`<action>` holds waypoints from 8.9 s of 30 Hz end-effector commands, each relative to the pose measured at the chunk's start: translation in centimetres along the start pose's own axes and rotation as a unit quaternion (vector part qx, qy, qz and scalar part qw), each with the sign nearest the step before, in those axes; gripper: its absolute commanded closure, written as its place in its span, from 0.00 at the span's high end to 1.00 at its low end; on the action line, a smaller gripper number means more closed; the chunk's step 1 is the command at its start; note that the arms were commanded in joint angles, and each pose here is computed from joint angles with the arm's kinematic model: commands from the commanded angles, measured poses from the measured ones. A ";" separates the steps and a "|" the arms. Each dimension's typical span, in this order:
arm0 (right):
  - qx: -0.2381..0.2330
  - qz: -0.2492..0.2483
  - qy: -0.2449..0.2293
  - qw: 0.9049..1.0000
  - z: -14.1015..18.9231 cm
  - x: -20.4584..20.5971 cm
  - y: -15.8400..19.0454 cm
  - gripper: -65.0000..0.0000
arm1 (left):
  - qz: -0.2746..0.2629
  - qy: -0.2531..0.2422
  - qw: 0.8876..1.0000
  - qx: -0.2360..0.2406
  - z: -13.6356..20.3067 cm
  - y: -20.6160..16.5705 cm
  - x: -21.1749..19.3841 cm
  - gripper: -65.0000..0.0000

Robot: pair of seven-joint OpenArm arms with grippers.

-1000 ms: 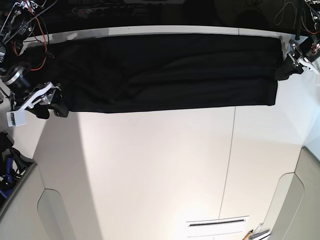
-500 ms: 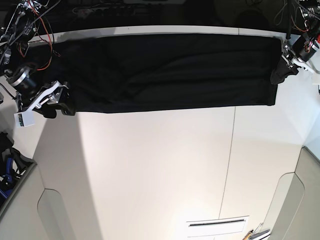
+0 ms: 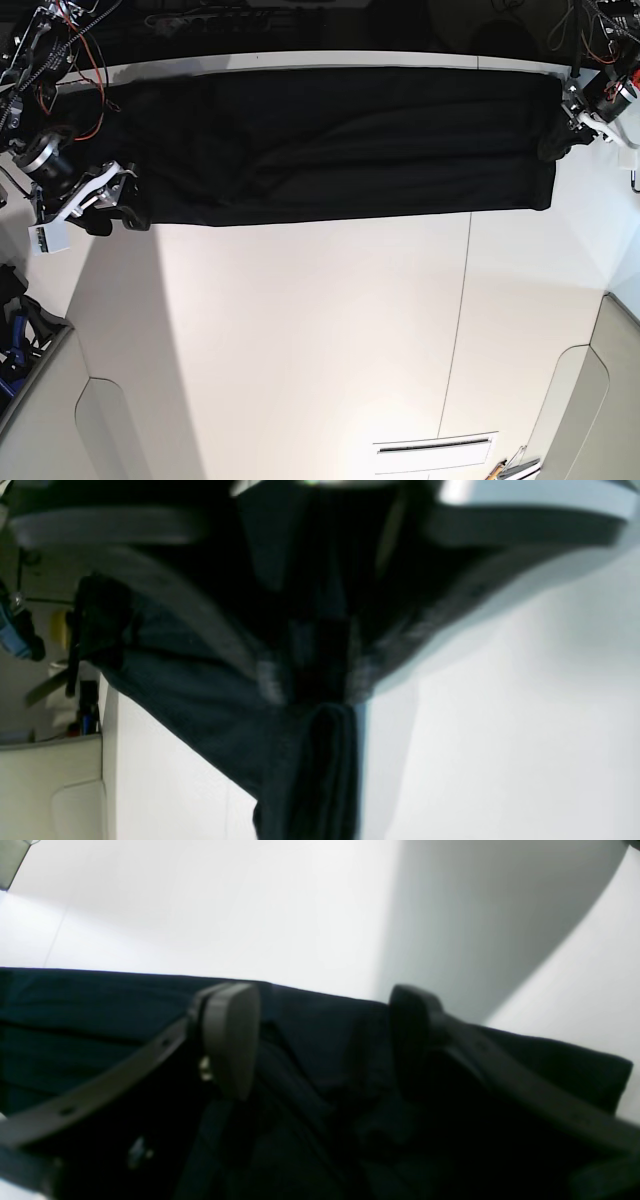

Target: Fold the T-shirt properly

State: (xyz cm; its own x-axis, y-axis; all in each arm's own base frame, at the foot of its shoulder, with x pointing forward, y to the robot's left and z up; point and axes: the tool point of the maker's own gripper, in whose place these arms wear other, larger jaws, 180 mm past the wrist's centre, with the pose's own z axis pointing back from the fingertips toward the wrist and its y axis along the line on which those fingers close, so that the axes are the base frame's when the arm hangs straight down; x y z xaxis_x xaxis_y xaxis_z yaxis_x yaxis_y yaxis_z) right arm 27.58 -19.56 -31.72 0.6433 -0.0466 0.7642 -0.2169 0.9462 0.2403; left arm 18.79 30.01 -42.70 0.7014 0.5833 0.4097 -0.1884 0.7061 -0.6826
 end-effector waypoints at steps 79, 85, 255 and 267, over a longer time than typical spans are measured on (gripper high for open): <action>-0.201 -0.020 -0.031 0.979 7.5 1.8 -11.1 0.62 | -0.256 0.073 0.897 -0.353 -9.3 -35.0 -11.7 0.40; -0.202 -0.019 -0.031 0.979 7.5 1.8 -11.1 0.62 | -0.268 0.078 0.897 -0.343 -9.6 -34.7 -12.0 0.40; 0.355 0.077 -0.029 0.931 -5.8 1.9 26.1 0.52 | -0.366 0.041 0.928 0.047 -6.0 -16.4 -2.0 0.20; 0.283 0.131 -0.026 0.950 -7.4 3.3 23.1 0.00 | -0.361 -0.012 0.927 -0.103 -2.1 -23.9 -2.0 0.20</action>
State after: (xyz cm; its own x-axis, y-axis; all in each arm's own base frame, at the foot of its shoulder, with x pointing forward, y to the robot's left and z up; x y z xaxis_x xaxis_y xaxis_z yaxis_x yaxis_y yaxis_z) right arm 29.54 4.13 -29.91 0.5201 0.1753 0.8359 -0.7177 0.6204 0.3164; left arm 23.13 11.44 -29.62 0.6153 -0.0031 0.7883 0.4333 0.8367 -0.3349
